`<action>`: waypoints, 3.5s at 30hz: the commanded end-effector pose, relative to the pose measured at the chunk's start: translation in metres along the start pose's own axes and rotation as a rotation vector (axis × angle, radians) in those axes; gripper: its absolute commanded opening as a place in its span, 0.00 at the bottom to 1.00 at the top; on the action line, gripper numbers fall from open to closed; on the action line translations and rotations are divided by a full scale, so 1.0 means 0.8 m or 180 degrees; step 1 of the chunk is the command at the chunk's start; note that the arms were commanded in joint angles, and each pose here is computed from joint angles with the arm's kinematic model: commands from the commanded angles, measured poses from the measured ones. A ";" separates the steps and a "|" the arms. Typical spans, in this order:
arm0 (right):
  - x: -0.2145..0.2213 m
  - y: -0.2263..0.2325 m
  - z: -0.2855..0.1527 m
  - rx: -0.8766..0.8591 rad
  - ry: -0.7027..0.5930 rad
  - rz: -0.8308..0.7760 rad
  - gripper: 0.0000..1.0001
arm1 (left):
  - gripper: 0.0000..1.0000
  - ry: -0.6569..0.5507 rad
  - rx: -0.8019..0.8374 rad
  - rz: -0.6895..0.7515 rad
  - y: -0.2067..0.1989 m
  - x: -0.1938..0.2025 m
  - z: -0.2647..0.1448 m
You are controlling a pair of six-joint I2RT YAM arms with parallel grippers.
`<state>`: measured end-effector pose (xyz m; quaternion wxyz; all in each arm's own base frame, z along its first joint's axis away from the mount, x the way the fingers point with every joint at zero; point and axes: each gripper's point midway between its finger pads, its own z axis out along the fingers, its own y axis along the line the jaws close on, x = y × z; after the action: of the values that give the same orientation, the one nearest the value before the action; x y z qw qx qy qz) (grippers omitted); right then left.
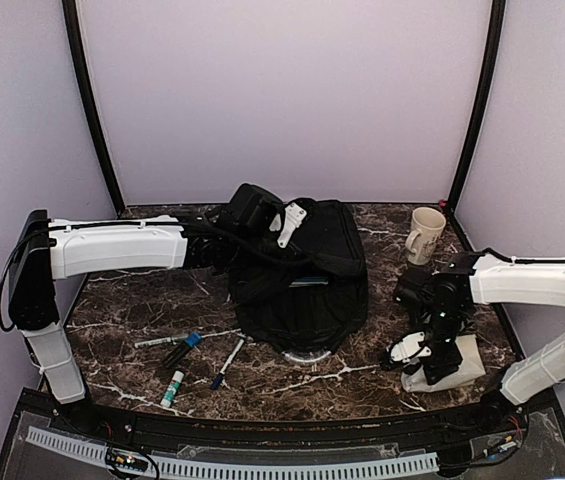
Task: Pack the student bag
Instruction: Move the pencil case to the center of the board, then place the largest pocket of the bag in the student bag.
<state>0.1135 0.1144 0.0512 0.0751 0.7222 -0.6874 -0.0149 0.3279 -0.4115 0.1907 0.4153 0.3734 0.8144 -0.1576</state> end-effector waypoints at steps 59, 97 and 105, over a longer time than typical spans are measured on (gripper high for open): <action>-0.150 -0.055 -0.118 0.0536 -0.1737 0.0621 1.00 | 0.00 -0.0079 0.0127 -0.0744 0.049 -0.022 0.008; -0.199 -0.012 0.024 0.0033 -0.0919 -0.0012 0.40 | 0.00 0.0024 0.0467 -0.0573 0.007 -0.009 -0.014; -0.185 -0.007 -0.005 0.0211 -0.1188 -0.0080 0.24 | 0.55 0.0567 0.0029 0.0276 -0.001 0.063 0.005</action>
<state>0.1136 0.2680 0.0284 -0.0571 0.7173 -0.6843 -0.1182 0.3228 -0.3992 0.1666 0.3460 0.3629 0.8437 -0.1915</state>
